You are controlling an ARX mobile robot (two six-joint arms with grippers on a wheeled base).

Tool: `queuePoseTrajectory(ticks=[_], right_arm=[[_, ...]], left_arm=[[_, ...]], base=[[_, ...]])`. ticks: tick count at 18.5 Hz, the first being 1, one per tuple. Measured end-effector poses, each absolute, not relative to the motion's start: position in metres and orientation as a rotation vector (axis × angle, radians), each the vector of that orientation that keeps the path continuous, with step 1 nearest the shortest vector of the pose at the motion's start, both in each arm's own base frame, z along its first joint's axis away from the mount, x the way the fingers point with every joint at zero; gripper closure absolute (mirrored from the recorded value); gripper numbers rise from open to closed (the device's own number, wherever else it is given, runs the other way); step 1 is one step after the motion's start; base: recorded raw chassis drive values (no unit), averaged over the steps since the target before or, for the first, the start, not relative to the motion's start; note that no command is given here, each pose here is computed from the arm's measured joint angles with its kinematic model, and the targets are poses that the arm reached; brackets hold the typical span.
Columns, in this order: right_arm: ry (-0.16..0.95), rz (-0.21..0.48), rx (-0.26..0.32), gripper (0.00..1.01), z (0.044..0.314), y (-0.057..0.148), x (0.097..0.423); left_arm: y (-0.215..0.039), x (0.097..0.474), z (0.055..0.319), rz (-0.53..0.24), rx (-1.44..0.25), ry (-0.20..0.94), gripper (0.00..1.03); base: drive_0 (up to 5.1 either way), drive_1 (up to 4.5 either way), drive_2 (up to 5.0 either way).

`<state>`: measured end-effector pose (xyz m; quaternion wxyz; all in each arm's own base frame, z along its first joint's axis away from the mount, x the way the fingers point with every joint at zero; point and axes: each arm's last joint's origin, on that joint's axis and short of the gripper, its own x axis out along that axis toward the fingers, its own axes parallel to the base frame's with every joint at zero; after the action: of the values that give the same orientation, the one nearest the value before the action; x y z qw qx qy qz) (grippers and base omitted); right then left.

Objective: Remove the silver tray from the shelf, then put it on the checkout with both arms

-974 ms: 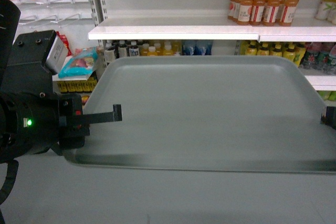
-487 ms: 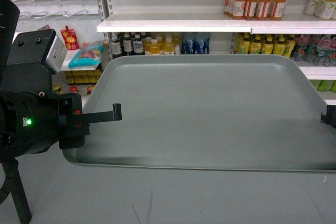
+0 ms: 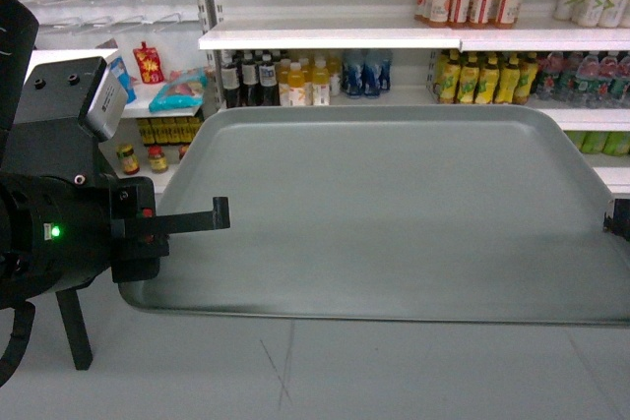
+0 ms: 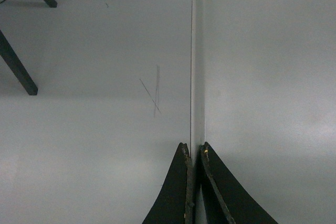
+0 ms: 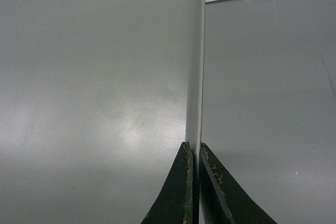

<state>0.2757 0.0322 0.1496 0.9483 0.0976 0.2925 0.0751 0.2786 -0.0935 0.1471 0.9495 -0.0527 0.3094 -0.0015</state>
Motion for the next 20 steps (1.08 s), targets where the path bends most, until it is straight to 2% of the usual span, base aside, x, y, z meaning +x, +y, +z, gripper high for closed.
queuePoseTrajectory(ticks=[20], right_arm=[[0.596, 0.153, 0.198, 0.99, 0.1496, 0.0323, 0.2756]], left_arm=[[-0.0934, 0.2786, 0.1470, -0.003, -0.107, 0.630, 1.00]], base=[[-4.9, 2.43, 2.5]])
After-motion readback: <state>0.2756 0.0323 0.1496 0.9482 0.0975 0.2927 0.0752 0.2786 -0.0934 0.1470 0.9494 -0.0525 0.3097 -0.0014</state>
